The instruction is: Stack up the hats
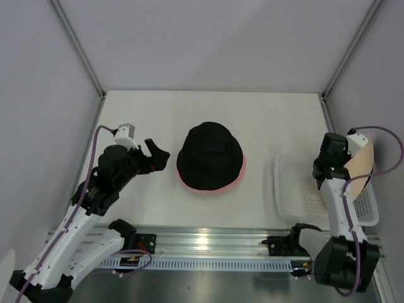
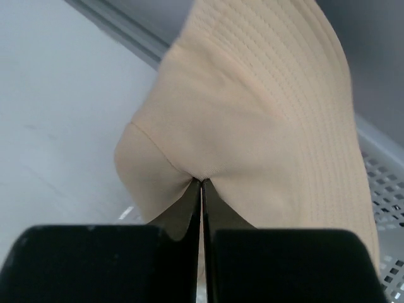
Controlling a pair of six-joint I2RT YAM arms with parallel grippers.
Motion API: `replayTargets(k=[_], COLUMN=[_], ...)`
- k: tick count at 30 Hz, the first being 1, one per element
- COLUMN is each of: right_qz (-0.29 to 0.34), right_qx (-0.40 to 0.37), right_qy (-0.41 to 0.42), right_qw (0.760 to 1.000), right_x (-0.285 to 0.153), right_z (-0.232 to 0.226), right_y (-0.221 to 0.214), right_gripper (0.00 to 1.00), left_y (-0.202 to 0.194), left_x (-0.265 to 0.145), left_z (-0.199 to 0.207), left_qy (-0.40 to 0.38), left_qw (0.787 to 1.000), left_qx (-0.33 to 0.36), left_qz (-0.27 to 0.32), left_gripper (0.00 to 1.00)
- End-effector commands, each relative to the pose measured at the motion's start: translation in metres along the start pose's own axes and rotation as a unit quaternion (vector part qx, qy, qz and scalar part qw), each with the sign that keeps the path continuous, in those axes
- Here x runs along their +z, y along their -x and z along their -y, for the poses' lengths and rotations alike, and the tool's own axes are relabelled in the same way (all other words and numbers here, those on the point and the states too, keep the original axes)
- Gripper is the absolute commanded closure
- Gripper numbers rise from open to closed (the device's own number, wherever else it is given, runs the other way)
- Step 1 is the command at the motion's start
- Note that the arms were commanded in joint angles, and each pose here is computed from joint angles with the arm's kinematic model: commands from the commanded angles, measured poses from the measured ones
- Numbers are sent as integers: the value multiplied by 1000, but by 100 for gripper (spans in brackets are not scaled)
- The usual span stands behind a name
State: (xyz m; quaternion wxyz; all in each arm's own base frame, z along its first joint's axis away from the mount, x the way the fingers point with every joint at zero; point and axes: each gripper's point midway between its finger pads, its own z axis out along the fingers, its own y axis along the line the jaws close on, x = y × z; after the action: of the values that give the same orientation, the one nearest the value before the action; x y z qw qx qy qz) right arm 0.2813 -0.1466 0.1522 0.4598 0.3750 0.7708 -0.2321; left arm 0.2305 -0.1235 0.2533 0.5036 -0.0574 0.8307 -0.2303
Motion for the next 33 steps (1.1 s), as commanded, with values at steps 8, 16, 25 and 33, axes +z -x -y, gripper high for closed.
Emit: replayTargets(k=[8, 16, 25, 33], right_qz=[26, 62, 79, 44], right_qx=[48, 76, 69, 26], right_qy=[270, 550, 746, 832], right_qw=[961, 829, 658, 552], right_x=[-126, -260, -390, -484], right_z=[-59, -121, -197, -262], right_y=[111, 186, 225, 204], right_gripper=[100, 100, 100, 100], left_y=[5, 12, 15, 24], left_x=[2, 1, 8, 6], left_z=[16, 24, 25, 10], left_qy=[-43, -57, -54, -7], left_qw=[999, 998, 998, 999], left_qx=[6, 6, -12, -34], left_qz=[2, 6, 12, 36], left_gripper=[0, 1, 1, 0])
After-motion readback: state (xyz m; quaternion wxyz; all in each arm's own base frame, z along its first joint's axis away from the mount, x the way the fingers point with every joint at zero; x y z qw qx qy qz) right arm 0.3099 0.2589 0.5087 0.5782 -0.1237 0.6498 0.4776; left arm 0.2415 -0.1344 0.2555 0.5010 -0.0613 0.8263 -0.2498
